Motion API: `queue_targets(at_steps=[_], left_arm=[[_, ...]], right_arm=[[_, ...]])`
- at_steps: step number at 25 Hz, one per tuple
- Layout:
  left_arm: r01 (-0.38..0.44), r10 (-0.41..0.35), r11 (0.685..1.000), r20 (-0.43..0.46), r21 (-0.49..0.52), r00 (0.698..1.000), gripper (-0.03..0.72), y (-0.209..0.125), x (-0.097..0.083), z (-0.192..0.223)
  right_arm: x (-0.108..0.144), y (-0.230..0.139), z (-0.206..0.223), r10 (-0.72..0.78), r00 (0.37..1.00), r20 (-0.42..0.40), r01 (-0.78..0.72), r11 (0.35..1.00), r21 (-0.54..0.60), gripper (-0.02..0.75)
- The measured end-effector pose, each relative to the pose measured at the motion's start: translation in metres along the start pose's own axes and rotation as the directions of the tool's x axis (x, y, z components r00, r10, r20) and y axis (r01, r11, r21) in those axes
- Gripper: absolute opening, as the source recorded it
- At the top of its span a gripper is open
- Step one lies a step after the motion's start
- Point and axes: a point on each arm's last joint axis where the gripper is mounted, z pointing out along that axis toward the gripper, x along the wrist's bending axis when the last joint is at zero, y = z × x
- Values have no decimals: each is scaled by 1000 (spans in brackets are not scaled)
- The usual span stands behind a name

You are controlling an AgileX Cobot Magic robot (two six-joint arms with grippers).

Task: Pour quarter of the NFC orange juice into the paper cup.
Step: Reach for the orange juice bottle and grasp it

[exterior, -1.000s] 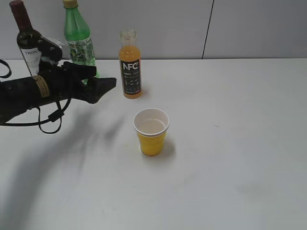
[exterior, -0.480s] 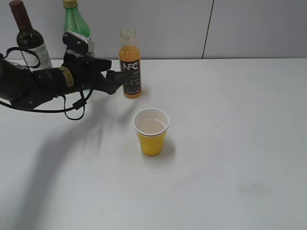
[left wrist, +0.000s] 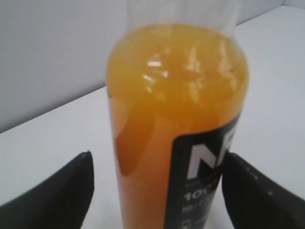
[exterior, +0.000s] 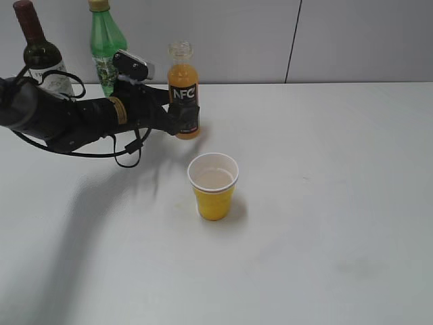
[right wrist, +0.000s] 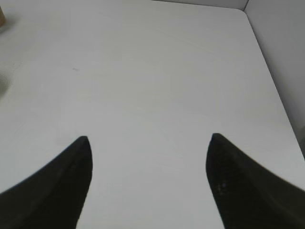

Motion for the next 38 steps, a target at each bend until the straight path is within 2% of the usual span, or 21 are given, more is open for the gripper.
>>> queue_targets(at_steps=[7, 15, 18, 21, 30, 38], left_arm=[[6, -6, 1000, 16, -27, 1000, 608, 9, -6, 17], [13, -13, 1000, 20, -11, 1000, 580, 6, -9, 21], [14, -14, 1000, 15, -5, 1000, 531, 5, -9, 22], [15, -15, 1000, 12, 0, 1000, 451, 5, -9, 22], [45, -45, 999, -6, -8, 999, 450, 4, -8, 23], [34, -33, 999, -31, 33, 999, 450, 10, -6, 18]], right_arm=[[0, 0, 0, 0, 1000, 0, 0, 1000, 0, 591], [0, 0, 0, 1, 1000, 0, -1, 1000, 0, 591], [0, 0, 0, 1, 1000, 0, -1, 1000, 0, 591], [0, 0, 0, 1, 1000, 0, -1, 1000, 0, 591], [0, 0, 0, 1, 1000, 0, -1, 1000, 0, 591], [0, 0, 0, 1, 1000, 0, -1, 1000, 0, 591]])
